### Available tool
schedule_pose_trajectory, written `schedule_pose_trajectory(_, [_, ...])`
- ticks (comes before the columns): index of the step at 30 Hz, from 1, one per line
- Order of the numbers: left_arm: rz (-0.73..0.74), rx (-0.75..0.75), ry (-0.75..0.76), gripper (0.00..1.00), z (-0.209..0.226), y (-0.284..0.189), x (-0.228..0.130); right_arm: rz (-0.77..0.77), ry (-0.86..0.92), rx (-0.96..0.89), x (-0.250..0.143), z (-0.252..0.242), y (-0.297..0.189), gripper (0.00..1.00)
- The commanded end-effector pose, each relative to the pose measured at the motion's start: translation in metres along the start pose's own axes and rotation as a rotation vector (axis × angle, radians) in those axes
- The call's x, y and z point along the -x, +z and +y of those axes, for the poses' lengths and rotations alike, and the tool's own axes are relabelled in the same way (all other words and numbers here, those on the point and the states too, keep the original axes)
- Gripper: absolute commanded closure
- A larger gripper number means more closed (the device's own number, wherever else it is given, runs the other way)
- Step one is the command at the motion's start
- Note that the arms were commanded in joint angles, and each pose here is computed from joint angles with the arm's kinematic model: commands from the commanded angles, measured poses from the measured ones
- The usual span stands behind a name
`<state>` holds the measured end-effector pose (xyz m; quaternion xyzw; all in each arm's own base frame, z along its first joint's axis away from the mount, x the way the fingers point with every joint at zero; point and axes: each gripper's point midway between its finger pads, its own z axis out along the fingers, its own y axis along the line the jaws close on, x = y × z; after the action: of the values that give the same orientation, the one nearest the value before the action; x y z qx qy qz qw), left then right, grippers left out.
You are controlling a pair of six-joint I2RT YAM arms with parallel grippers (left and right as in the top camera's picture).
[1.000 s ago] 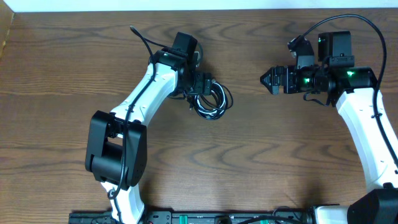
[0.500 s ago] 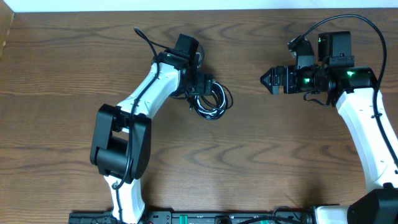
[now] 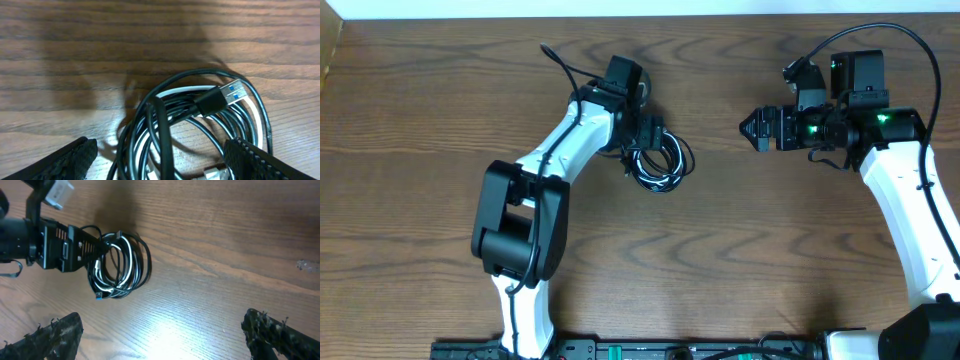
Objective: Untangle cables
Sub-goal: 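Lower the left gripper onto the cable bundle and grasp a black cable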
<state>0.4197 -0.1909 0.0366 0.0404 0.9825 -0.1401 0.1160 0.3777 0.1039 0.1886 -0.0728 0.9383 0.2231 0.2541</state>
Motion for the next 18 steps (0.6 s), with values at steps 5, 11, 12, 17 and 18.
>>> schedule_pose_trajectory(5, [0.008,0.007,0.022,0.19,-0.0079,0.0174,-0.0039,-0.001,0.002,0.000,0.0018,0.0025,0.0010,0.01])
schedule_pose_trajectory(11, [0.005,0.005,0.026,0.31,-0.0093,0.0177,-0.0034,-0.001,0.003,0.000,0.0017,0.0025,0.0010,0.01])
schedule_pose_trajectory(12, [0.005,0.005,0.026,0.32,-0.0093,0.0177,-0.0034,-0.001,0.002,0.000,0.0017,0.0025,0.0010,0.01])
schedule_pose_trajectory(17, [0.004,0.017,0.027,0.33,-0.0072,0.0169,-0.0032,-0.001,0.002,0.000,0.0018,0.0025,0.0010,0.01])
schedule_pose_trajectory(18, [0.005,0.018,0.029,0.35,-0.0067,0.0156,-0.0035,-0.001,0.002,0.000,0.0018,0.0025,0.0010,0.01])
